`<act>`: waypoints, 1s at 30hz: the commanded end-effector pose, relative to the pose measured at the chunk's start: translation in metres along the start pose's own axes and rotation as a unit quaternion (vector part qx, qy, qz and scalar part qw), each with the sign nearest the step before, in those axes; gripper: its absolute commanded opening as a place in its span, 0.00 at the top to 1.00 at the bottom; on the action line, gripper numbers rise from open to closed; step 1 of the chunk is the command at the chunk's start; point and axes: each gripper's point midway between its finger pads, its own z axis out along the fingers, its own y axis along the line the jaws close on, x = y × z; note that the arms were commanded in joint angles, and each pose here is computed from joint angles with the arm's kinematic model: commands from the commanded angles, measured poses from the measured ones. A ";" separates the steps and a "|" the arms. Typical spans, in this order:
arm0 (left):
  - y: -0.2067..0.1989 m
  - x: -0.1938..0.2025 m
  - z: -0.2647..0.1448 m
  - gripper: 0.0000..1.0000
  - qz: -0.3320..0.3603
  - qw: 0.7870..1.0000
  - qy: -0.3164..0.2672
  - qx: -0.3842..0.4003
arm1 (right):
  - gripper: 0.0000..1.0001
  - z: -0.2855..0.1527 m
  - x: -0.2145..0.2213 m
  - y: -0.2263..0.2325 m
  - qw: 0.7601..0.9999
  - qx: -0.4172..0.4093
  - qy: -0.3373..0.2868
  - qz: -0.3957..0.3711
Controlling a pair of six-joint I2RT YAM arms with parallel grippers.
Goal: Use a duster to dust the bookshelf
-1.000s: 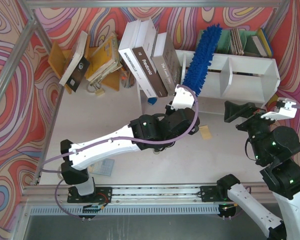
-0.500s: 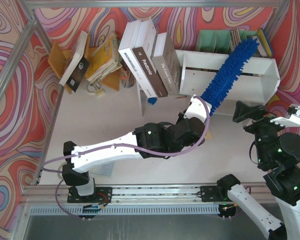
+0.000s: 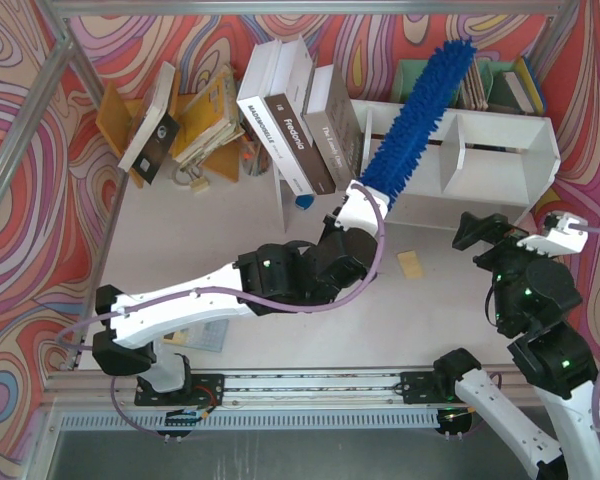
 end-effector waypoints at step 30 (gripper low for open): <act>-0.038 -0.016 0.031 1.00 0.108 0.993 -0.004 0.038 | 0.09 -0.017 0.026 -0.061 0.995 0.083 -0.063 -0.006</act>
